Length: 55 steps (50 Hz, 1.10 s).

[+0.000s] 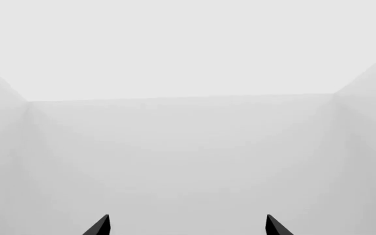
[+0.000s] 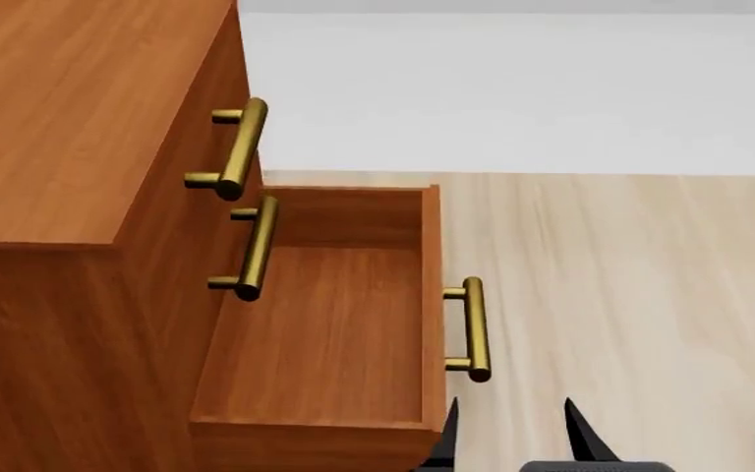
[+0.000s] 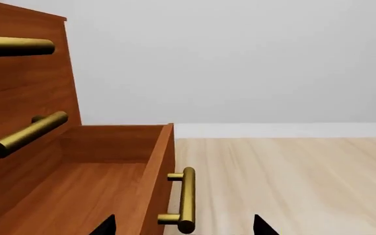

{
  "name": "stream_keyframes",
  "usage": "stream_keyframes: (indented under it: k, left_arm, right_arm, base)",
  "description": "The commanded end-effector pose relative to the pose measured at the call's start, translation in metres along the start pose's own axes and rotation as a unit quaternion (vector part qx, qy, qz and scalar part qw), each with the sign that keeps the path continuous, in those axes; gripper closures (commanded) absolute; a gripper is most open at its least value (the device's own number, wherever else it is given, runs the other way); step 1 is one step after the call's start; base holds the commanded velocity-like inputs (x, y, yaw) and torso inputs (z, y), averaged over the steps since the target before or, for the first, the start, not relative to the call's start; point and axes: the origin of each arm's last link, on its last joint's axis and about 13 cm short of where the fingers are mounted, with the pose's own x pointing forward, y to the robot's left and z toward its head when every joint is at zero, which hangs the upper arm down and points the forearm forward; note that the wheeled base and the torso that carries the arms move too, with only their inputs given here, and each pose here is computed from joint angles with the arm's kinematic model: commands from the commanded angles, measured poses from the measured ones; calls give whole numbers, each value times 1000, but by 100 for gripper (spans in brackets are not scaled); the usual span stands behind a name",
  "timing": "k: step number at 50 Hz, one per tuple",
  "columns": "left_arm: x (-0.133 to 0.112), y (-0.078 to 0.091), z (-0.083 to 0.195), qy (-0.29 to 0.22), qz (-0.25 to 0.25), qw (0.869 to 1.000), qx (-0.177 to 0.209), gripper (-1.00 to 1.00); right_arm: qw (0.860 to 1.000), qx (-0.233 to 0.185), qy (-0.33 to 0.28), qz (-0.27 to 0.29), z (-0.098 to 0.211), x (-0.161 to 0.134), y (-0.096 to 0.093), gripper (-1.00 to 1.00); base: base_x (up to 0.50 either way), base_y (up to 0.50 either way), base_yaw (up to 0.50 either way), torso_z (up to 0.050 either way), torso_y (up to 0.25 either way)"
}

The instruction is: Close the bottom drawer of the cabinet and open the top drawer.

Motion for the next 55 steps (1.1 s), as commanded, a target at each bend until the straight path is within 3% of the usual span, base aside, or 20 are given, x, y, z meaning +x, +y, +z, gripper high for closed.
stream_keyframes:
  k: [1, 11, 41, 55]
  left_arm:
    - [0, -1, 1, -2, -2, 1000, -2, -100]
    - [1, -2, 3, 1, -5, 1000, -1, -100]
    - [2, -3, 4, 1, -3, 1000, -4, -100]
    - [0, -1, 5, 1, 0, 1000, 0, -100]
  right_arm:
    - [1000, 2, -1, 0, 0, -1, 0, -100]
    - [1000, 3, -3, 1, 0, -2, 0, -100]
    - [1000, 3, -8, 0, 3, -2, -2, -100]
    - [997, -34, -18, -68, 18, 8, -19, -100]
  base:
    - [0, 0, 0, 0, 0]
    - [0, 0, 0, 0, -19]
    - [-1, 0, 0, 0, -137]
    - [0, 0, 0, 0, 0]
